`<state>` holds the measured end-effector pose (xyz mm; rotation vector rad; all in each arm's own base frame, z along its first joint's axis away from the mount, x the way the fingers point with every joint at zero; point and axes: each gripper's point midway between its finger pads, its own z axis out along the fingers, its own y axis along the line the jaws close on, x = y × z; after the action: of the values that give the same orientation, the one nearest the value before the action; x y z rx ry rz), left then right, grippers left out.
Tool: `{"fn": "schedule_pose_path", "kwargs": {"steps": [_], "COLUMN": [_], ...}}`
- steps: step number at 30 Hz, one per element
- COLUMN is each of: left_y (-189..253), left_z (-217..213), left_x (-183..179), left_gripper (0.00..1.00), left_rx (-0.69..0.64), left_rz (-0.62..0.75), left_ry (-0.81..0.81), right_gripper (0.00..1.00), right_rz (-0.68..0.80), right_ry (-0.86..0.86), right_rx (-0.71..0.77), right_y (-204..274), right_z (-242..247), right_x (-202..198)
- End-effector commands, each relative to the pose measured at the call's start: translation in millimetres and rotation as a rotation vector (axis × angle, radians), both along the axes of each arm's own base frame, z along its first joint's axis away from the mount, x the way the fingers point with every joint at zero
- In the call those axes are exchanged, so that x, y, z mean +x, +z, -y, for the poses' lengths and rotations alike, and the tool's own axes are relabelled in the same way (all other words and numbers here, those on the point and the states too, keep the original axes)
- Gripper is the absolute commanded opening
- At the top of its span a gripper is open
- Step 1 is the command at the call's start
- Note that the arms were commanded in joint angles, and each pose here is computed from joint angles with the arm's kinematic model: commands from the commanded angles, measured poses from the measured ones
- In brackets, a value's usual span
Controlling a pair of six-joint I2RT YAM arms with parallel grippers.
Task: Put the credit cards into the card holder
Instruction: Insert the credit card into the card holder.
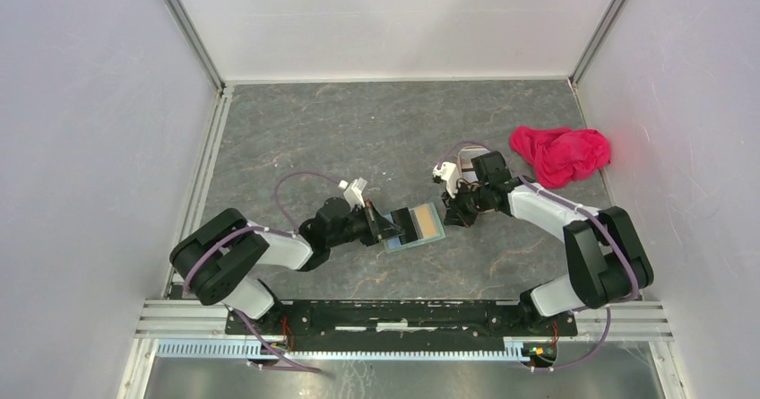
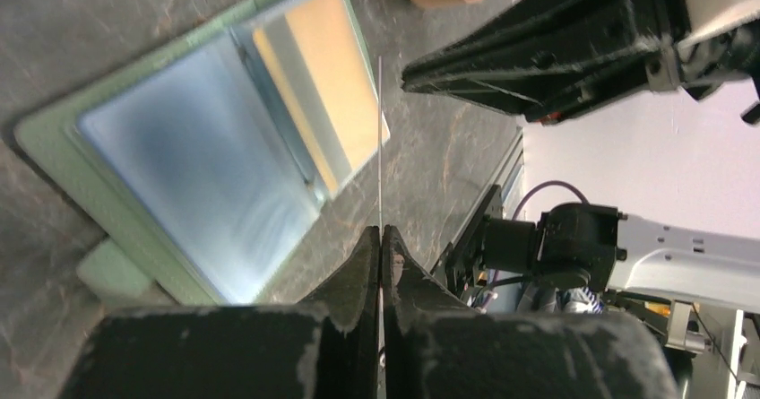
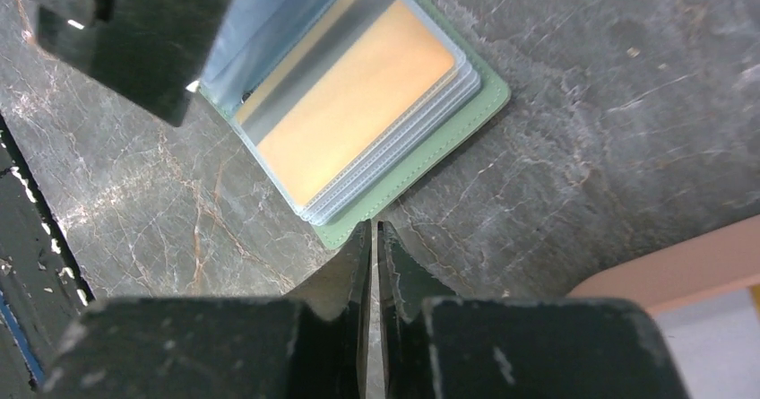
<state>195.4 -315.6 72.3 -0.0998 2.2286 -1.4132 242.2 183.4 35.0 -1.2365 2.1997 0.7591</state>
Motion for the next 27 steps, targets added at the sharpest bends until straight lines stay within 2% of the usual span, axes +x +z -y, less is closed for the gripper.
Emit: {"fn": "schedule_pose_path", "kwargs": {"steps": [1,8,14,27], "left_y": [0,-5,-9,-14], "left_z": [8,3,-4,1], "left_x": [-1,1,-2,-3], "left_gripper": [0.02,0.02,0.02,0.02], "left_rx": [0.008,0.019,0.059,0.007], "left_rz": [-0.017,-0.061,-0.083,-0.13], "left_ry": [-0.124,-0.139,-0.175,-0.263], "right_gripper": [0.11,0.14,0.14,0.14], "right_rz": [0.127,0.145,0.007,-0.082], "right_ry": [0.04,0.047,0.121,0.102], "right_rx": [0.022,0.062,0.168,0.158], "right_y": [30,43,39,19], "right_z": [-4,-10,-28,-32], "right_x": [19,22,4,7]}}
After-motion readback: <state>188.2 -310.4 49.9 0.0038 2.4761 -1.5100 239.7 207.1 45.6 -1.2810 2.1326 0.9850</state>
